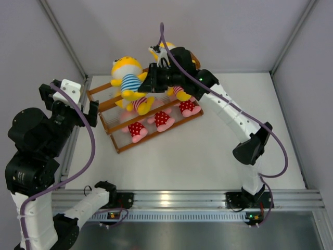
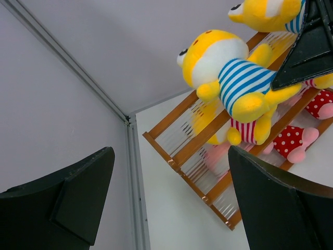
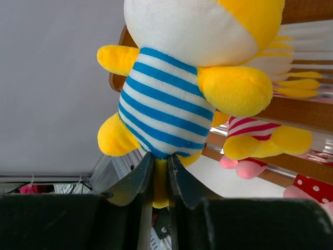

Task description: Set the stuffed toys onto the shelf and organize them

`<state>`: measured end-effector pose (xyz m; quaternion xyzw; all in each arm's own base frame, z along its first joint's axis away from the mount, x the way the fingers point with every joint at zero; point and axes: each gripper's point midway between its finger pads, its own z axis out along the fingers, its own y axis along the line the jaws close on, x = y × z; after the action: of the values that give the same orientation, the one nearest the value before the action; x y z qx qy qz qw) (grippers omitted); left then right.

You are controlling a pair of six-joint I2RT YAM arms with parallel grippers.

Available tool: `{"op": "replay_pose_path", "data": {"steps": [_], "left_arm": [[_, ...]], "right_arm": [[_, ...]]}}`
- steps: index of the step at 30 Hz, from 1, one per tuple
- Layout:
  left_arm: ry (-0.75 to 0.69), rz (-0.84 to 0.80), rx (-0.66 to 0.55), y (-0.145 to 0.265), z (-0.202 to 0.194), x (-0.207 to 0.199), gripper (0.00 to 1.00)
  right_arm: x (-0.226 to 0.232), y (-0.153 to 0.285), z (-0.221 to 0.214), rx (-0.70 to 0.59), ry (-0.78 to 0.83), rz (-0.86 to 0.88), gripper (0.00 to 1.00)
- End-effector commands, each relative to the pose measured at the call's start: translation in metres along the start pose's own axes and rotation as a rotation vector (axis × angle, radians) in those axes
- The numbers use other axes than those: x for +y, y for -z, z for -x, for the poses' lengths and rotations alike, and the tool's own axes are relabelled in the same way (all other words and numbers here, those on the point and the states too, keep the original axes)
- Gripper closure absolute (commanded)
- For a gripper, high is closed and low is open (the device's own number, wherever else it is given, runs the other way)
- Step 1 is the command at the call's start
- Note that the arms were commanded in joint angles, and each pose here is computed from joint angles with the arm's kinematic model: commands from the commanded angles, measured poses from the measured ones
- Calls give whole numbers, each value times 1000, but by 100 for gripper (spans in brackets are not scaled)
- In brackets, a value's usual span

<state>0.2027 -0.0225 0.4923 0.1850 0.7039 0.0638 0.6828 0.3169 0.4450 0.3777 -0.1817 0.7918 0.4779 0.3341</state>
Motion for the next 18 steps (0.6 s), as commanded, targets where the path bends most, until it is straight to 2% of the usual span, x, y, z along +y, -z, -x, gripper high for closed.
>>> {"op": "replay_pose_path", "data": {"steps": [1,2,6,7,10,18], "left_arm": [[-13,-16,3,-3,0,-3,4],[-13,-15,0,-2,0,-2,4],[-18,-15,-7,-2,3,-2,4],[-19,-21,-5,-2,2,-3,3],[-11,-59,0,-4,0,-10,3],[-15,-49,26,-5,-9,-10,3]], "right_arm": [[10,5,11,-15,28,42,83],[4,4,9,-8,26,28,76],[-4,7,11,-19,23,9,69],[-3,8,12,-24,25,19,61],[8,12,16,-37,26,60,50],[29,40,18,-111,97,44,36]]}}
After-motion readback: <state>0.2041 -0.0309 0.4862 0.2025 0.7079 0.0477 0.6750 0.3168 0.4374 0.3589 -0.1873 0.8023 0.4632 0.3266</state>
